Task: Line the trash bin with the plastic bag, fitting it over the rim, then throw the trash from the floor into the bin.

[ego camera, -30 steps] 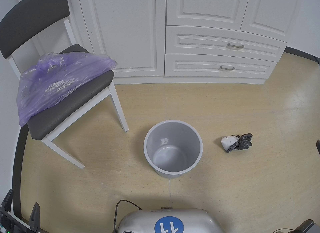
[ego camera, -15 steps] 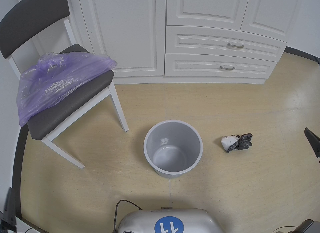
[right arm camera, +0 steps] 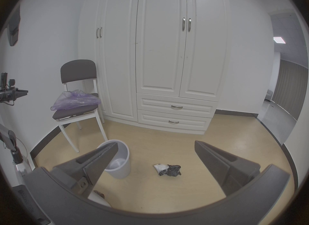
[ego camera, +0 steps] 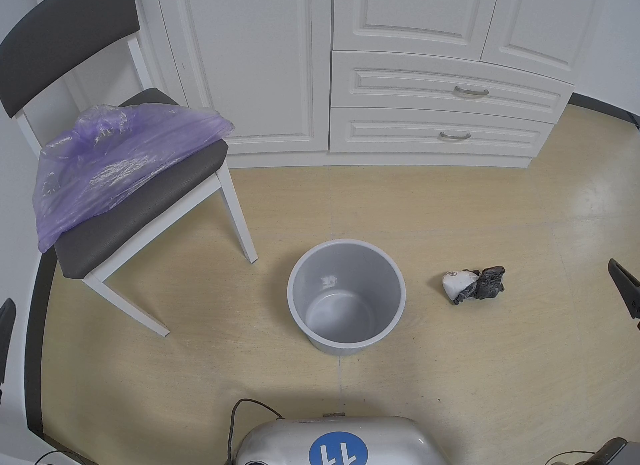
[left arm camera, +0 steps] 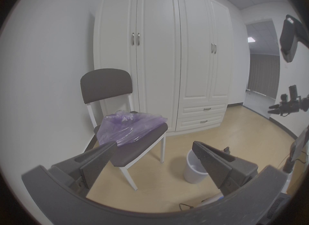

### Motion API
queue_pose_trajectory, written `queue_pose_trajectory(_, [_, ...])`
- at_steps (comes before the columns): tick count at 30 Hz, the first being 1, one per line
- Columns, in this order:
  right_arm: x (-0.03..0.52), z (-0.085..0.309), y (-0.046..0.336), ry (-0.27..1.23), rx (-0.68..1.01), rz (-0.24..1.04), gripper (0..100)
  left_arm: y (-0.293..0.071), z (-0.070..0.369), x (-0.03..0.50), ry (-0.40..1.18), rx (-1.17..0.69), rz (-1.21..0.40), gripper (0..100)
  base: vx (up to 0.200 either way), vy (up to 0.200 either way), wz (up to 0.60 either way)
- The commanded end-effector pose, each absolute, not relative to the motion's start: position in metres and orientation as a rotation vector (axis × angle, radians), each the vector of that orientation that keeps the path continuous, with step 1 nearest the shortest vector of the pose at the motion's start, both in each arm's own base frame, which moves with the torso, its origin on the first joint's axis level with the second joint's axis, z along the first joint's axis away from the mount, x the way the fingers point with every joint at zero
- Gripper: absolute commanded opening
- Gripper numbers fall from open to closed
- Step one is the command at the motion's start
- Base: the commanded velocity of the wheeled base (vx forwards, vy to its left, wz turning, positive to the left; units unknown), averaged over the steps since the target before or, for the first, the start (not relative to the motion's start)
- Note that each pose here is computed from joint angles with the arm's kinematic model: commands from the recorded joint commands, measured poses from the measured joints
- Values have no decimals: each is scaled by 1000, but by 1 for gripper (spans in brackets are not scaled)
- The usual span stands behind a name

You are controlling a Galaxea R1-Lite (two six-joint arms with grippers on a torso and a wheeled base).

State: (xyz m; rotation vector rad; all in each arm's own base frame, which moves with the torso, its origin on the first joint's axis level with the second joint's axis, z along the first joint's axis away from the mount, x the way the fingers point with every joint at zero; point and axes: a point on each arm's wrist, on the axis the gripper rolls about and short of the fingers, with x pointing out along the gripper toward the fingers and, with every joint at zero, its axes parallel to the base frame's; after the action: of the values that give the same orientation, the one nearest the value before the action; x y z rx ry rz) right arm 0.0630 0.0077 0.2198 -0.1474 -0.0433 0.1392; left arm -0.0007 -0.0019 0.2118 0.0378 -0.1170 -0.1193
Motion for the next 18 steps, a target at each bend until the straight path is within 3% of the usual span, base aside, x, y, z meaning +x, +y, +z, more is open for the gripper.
queue_pose_trajectory(1, [65, 221, 7, -36, -148, 134, 100, -2, 215, 30, 0, 69, -91, 100, 0, 0, 0])
queue_pose_trajectory(12, [78, 231, 10, -51, -9, 155, 100, 1, 222, 99, 86, 140, 48, 100, 0, 0, 0])
queue_pose_trajectory(18, [93, 245, 11, -59, 137, 133, 100, 10, 223, 143, 142, 201, 225, 100, 0, 0, 0])
